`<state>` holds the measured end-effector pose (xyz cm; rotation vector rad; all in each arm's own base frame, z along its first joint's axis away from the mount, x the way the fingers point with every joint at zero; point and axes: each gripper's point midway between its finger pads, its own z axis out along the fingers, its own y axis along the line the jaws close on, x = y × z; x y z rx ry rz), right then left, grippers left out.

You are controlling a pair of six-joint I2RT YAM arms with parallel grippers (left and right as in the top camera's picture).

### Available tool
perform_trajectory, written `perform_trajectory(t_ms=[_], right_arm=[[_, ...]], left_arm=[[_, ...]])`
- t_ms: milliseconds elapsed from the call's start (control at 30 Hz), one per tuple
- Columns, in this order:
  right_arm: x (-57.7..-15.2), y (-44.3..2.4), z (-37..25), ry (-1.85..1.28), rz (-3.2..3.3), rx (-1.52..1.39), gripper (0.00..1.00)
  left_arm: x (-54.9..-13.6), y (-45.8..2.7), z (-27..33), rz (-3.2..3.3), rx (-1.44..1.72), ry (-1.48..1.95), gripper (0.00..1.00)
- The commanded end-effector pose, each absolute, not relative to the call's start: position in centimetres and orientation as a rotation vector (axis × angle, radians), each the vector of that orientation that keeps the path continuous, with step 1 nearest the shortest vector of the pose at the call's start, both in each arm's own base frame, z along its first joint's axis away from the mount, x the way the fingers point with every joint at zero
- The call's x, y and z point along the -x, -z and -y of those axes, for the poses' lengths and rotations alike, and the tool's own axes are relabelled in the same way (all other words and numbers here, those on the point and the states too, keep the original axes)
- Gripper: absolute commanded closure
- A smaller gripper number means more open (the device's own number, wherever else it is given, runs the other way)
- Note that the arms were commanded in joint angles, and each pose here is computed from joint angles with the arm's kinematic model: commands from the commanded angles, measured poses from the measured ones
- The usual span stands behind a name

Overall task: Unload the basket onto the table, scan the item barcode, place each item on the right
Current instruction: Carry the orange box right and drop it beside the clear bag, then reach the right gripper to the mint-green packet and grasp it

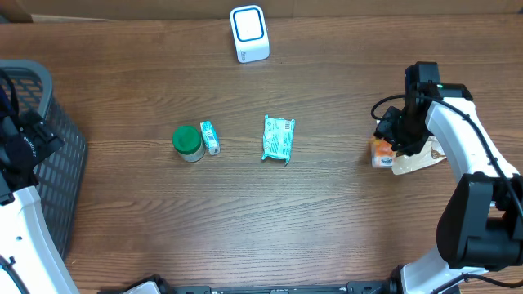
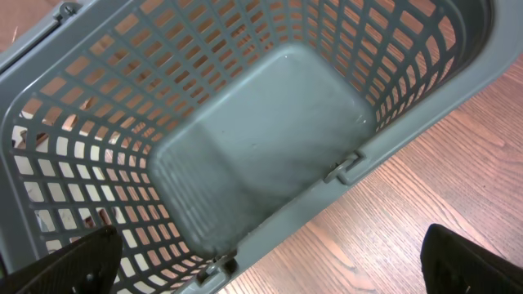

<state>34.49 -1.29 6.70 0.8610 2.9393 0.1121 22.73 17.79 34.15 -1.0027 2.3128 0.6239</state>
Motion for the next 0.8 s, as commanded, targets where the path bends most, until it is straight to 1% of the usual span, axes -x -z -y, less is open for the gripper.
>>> perform_trajectory(t_ms=[0, 67, 100, 167, 200, 300, 367, 433, 467, 667, 767], right_arm=[[-35.0, -7.8, 0.3, -0.196, -2.938, -0.827, 0.41], [-35.4, -8.6, -1.3, -0.327, -2.957, -0.713, 0.39], [-35.7, -9.4, -3.1, -0.465, -2.959, -0.653, 0.39], [-35.9, -10.2, -5.7, -0.645, -2.952, -0.567, 0.39], [-35.9, -11.0, -8.2, -0.798, -2.94, -0.501, 0.4], [-36.0, -11.8, -12.2, -0.929, -2.919, -0.355, 0.45], [-36.1, -12.4, -16.7, -0.989, -2.888, -0.238, 0.6], [-36.2, -12.6, -19.5, -0.999, -2.864, -0.181, 0.9], [-36.3, -12.5, -20.8, -0.979, -2.854, -0.182, 0.96], [-36.8, -10.8, -26.0, -0.775, -2.778, -0.298, 0.96], [-36.0, -9.5, -29.2, -0.708, -2.757, -0.265, 0.96]], left_arm=[[-22.7, -34.4, -17.9, -2.315, 0.989, -0.63, 0.01], [-22.7, -34.4, -17.9, -2.314, 0.989, -0.629, 0.0], [-22.7, -34.4, -17.9, -2.314, 0.989, -0.629, 0.01], [-22.7, -34.4, -17.9, -2.315, 0.989, -0.63, 0.0], [-22.7, -34.4, -17.9, -2.315, 0.989, -0.63, 0.0], [-22.7, -34.4, -17.9, -2.315, 0.989, -0.63, 0.01], [-22.7, -34.4, -17.9, -2.315, 0.989, -0.629, 0.01], [-22.7, -34.4, -17.9, -2.315, 0.989, -0.63, 0.01], [-22.7, -34.4, -17.9, -2.315, 0.989, -0.629, 0.01], [-22.7, -34.4, -17.9, -2.315, 0.989, -0.629, 0.0], [-22.7, -34.4, -17.9, -2.315, 0.989, -0.63, 0.0]])
